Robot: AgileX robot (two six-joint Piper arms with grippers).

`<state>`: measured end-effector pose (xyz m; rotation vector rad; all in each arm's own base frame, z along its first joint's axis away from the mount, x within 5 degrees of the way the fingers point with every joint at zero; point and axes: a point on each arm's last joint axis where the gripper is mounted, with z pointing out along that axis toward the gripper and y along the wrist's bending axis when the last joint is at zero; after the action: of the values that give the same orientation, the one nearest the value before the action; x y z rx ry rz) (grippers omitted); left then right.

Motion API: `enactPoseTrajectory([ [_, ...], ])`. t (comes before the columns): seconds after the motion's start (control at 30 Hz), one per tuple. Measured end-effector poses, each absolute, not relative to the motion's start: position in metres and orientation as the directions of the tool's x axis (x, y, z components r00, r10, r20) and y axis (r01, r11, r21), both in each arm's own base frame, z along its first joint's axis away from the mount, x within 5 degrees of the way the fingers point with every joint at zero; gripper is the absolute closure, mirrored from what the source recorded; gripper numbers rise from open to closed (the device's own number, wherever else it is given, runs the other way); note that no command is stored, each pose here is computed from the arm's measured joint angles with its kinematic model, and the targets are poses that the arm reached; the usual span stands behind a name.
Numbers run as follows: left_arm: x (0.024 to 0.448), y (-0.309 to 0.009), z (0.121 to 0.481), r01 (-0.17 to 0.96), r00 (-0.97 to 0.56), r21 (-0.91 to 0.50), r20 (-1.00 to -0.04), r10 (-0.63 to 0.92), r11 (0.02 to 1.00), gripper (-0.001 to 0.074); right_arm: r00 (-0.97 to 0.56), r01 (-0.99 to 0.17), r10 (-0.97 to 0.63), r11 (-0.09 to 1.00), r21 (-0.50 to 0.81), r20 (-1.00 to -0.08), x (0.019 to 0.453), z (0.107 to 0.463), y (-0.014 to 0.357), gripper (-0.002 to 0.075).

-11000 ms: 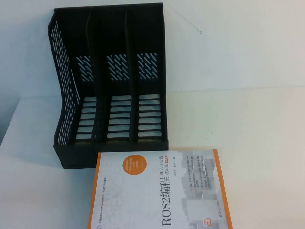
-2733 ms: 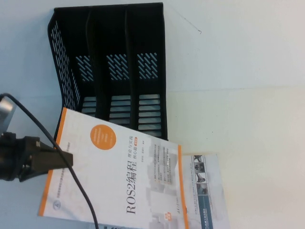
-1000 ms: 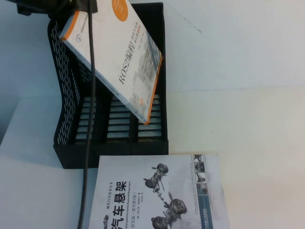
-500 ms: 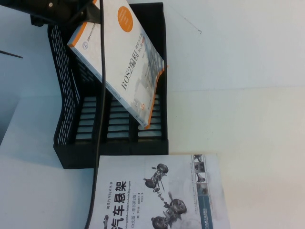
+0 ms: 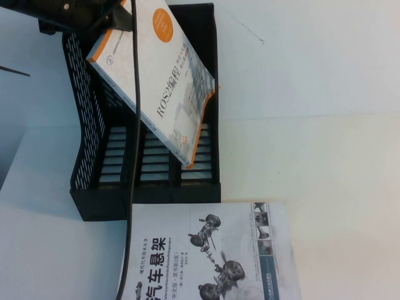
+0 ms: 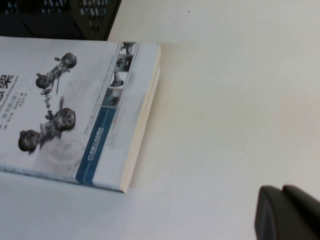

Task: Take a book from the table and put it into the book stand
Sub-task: Place the book on the book shelf

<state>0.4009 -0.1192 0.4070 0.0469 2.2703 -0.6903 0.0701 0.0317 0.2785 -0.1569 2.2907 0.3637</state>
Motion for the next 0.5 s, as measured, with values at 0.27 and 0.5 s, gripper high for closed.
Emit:
enactPoseTrajectory([
  [0.27, 0.392, -0.117, 0.417, 0.243, -0.712, -0.451, -0.684, -0.158, 0.859, 0.0632, -0.677, -0.226, 0.002, 0.951, 0.210, -0.736, 0.070, 0.279, 0.032, 0.0726],
  [0.5, 0.381, -0.114, 0.429, 0.251, -0.700, -0.438, -0.698, -0.151, 0.863, 0.0632, -0.677, -0.225, 0.004, 0.951, 0.212, -0.736, 0.070, 0.279, 0.032, 0.0726],
])
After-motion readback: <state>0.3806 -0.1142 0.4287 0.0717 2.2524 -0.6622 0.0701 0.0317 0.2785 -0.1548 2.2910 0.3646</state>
